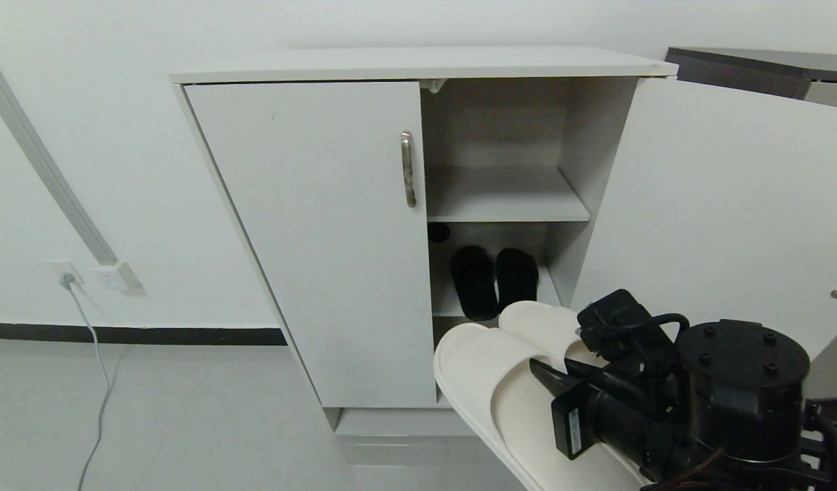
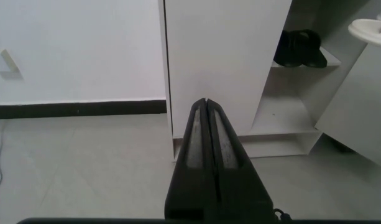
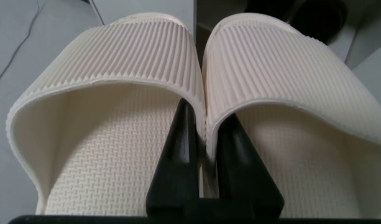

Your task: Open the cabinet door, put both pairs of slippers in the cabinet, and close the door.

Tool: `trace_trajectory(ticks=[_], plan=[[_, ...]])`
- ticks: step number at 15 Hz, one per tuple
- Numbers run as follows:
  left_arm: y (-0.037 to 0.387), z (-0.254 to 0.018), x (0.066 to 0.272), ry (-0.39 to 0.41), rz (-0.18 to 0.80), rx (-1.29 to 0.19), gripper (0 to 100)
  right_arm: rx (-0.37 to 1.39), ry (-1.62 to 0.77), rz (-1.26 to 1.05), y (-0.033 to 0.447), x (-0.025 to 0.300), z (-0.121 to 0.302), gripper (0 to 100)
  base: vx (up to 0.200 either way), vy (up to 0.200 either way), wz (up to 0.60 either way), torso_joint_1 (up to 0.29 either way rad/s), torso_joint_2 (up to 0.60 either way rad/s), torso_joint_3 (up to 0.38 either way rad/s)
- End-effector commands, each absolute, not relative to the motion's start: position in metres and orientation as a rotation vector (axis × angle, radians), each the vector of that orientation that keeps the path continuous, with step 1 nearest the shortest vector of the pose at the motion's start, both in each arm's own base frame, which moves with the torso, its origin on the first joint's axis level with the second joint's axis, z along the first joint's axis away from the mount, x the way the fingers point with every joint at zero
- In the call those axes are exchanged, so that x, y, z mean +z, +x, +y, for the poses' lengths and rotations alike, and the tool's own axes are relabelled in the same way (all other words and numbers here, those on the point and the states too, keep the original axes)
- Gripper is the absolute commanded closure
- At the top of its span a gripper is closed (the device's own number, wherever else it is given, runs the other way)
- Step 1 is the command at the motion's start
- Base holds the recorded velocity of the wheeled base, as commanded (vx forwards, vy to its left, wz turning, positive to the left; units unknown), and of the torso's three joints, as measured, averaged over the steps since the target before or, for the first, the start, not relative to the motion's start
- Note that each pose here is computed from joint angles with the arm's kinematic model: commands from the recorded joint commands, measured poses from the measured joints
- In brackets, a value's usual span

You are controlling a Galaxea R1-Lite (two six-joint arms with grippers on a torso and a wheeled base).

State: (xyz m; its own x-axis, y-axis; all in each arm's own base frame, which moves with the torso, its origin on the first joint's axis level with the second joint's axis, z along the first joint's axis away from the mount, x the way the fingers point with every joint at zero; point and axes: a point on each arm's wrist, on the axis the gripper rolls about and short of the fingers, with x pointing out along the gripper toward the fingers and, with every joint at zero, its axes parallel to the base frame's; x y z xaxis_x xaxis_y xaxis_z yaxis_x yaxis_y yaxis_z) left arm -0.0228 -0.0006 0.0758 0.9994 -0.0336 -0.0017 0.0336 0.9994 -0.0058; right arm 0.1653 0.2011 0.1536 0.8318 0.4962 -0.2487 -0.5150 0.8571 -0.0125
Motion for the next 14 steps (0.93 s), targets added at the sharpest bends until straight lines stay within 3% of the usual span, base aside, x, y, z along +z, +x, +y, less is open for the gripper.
trace_trajectory(ticks=[1,9,11,14], plan=[[-0.023,-0.001,0.076,-0.006,0.002,-0.034,100,0.539,-0.079,0.240,0.165,0.153,0.202,100,0.000,0.000,0.00,0.000,0.00,0.000],[-0.023,-0.001,0.076,-0.006,0.002,-0.034,100,0.539,-0.083,0.174,0.177,0.143,0.215,100,0.000,0.000,0.00,0.000,0.00,0.000],[-0.023,-0.001,0.076,-0.006,0.002,-0.034,100,0.543,-0.113,0.172,0.177,0.140,0.214,100,0.000,0.000,-0.60,0.000,0.00,0.005],[-0.023,-0.001,0.076,-0.006,0.002,-0.034,100,0.543,-0.120,0.177,0.178,0.138,0.216,100,0.000,0.000,0.00,0.000,0.00,0.000]])
